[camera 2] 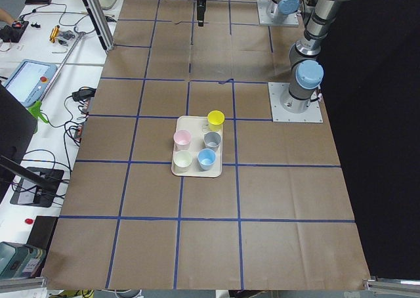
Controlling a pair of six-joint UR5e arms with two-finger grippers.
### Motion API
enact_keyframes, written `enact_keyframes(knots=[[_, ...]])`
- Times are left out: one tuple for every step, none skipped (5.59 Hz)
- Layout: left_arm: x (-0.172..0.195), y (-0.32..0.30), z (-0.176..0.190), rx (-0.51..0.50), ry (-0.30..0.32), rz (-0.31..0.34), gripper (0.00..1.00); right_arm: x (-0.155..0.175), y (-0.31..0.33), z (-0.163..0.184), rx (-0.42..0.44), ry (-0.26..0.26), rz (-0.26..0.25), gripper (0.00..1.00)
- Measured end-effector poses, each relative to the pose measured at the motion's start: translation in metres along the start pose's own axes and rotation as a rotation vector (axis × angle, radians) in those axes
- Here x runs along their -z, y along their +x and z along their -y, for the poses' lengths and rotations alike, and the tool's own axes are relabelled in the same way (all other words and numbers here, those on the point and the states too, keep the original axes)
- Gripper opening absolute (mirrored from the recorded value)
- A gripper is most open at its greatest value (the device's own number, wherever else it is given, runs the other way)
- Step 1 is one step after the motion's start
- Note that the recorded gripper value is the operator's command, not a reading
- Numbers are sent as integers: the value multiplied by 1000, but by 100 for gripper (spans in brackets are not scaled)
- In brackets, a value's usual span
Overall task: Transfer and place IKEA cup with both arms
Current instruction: 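Move the right gripper down to the light blue cup on the wire rack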
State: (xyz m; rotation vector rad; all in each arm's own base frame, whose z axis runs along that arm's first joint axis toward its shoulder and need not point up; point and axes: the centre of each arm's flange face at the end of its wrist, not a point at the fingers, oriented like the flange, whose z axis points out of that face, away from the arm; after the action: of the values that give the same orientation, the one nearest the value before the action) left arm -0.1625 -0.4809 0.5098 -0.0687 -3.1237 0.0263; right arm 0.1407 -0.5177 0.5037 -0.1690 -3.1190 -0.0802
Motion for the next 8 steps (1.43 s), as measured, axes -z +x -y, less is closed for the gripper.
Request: enact_keyframes(knots=[[0, 0, 0, 0, 0, 0, 99, 1, 1, 1, 0, 5, -2, 100], [-1, 0, 0, 0, -1, 0, 99, 0, 2, 1, -1, 2, -8, 100], [-1, 0, 0, 0, -1, 1, 99, 0, 1, 1, 1, 0, -13, 100], [-1, 0, 0, -2, -2, 4, 99, -1, 11, 9, 28, 14, -15, 100], [2, 0, 1, -13, 2, 4, 99, -6, 58, 34, 62, 30, -11, 100], [6, 0, 3, -39, 11, 0, 99, -19, 131, 64, 105, 46, -7, 100], [11, 0, 3, -61, 20, -1, 99, -39, 205, 89, 176, 62, -14, 100], [14, 1, 1, -72, 24, 2, 99, -64, 265, 104, 220, 52, -11, 100]])
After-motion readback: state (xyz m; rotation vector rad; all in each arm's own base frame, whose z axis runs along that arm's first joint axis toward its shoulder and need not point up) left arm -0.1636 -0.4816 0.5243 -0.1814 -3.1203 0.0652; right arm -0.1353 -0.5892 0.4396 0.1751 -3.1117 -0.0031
